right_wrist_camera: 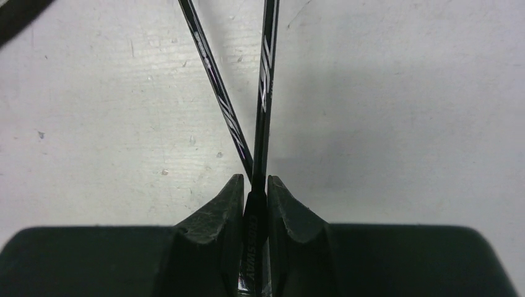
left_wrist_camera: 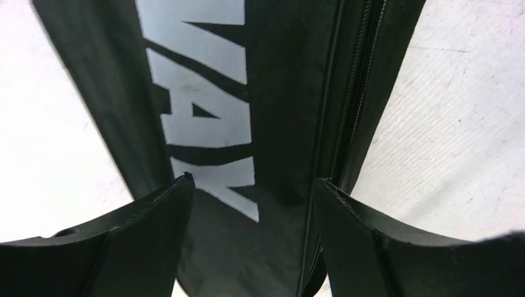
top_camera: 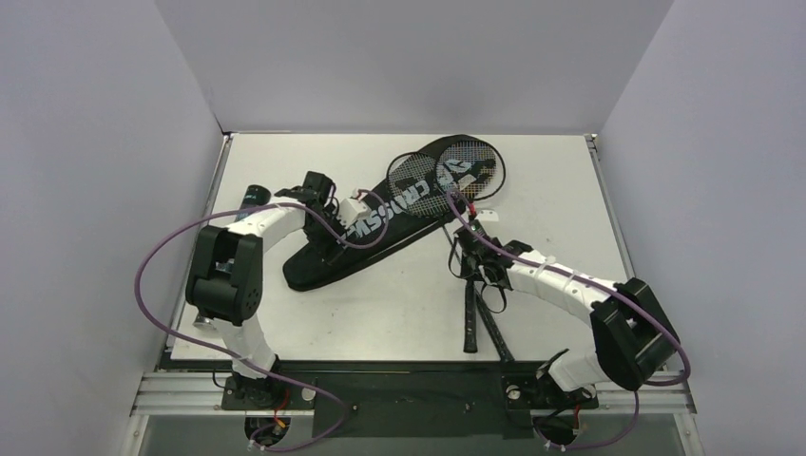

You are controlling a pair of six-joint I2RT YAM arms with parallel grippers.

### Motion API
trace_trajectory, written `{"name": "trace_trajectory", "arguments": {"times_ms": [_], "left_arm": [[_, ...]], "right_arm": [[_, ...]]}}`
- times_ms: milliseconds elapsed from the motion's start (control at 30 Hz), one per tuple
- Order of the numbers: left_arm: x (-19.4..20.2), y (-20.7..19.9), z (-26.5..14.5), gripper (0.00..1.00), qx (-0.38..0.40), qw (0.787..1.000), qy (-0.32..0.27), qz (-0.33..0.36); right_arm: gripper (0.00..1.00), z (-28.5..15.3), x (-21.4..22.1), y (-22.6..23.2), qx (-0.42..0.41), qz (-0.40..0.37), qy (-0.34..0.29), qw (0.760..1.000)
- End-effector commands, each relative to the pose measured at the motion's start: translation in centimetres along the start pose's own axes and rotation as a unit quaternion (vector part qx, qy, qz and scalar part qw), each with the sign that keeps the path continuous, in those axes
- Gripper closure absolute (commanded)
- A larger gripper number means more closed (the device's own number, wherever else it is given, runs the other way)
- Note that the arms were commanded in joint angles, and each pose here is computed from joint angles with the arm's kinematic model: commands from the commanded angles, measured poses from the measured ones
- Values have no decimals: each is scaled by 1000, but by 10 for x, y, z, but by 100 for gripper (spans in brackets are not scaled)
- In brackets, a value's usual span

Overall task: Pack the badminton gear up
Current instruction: Place the racket at the center of the board.

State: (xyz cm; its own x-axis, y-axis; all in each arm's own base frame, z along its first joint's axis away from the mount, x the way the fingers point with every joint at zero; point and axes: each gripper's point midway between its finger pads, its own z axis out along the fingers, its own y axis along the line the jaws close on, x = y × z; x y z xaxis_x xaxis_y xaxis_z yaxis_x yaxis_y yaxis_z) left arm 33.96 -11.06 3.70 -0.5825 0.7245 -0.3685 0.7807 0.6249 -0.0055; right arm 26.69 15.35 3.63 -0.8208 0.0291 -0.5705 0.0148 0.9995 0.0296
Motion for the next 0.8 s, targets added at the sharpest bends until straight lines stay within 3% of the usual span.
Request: {"name": "trace_trajectory", "arguments": {"times_ms": [0, 233, 433, 767], "left_arm": [[-8, 3, 16, 25, 0, 1000, -3, 21], [4, 6, 28, 53, -10, 1000, 14, 17], [13, -8, 27, 77, 17, 1000, 24, 10], [27, -28, 12, 92, 32, 999, 20, -3]], "right_arm": [[100, -15, -25, -22, 36, 27, -39, 998], [100, -12, -26, -73, 118, 103, -31, 987], [100, -9, -37, -58, 116, 66, -23, 991], [100, -6, -16, -104, 220, 58, 66, 971]]}}
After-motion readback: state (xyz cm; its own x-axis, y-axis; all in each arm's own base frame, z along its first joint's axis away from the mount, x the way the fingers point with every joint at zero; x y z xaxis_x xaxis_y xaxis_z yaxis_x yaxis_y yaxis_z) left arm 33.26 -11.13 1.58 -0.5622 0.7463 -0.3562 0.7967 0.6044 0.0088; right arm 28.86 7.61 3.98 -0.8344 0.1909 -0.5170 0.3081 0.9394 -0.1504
